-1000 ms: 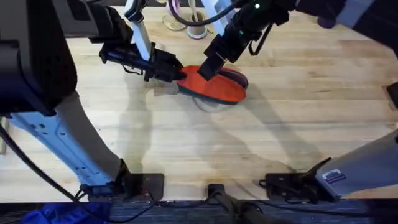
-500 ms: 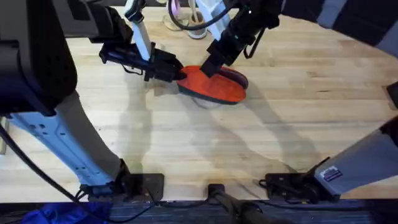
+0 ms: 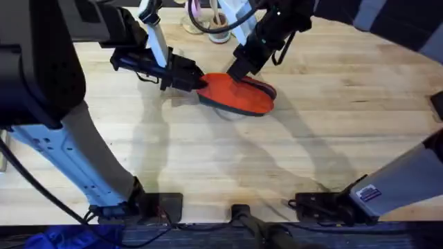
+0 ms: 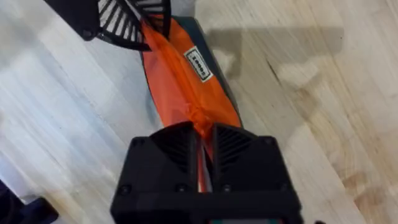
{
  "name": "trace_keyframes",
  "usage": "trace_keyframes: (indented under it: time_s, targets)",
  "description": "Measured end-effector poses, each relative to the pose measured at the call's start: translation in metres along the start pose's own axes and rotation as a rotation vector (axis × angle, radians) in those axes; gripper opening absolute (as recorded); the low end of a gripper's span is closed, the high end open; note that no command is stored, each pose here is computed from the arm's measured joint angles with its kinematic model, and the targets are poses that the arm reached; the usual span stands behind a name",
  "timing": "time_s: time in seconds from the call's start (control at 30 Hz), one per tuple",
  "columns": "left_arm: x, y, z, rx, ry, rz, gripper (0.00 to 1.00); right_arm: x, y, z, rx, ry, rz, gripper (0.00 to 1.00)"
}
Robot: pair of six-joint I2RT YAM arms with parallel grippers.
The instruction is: Unzip the bag, pick up the pens from the table one at a time and place them inside, then zip the bag closed.
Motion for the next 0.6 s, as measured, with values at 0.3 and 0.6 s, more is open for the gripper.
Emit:
trace_keyframes:
  time_s: [0.3,0.6]
  targets:
    - [0.0000,0.0000,-0.0001,0.000,-0.001,0.000,0.041,0.0000,0.0003,0.0004,0.000,0.001,-0.001,0.032]
    - [0.0000,0.0000,-0.0003,0.000,-0.002,0.000,0.041,0.0015,0.0010,0.0014,-0.001,0.004,-0.001,0.031]
Point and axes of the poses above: each hand's point on the last joint's axis, 136 mm out from that joint toward the fingers, its own x axis back along the fingers, its own y axis along the line the jaws close on, z = x × y, the point moved 1 cm from there along x, back along the fingers, and after that the axes turned 7 degrees about x, right-handed, at the moved point
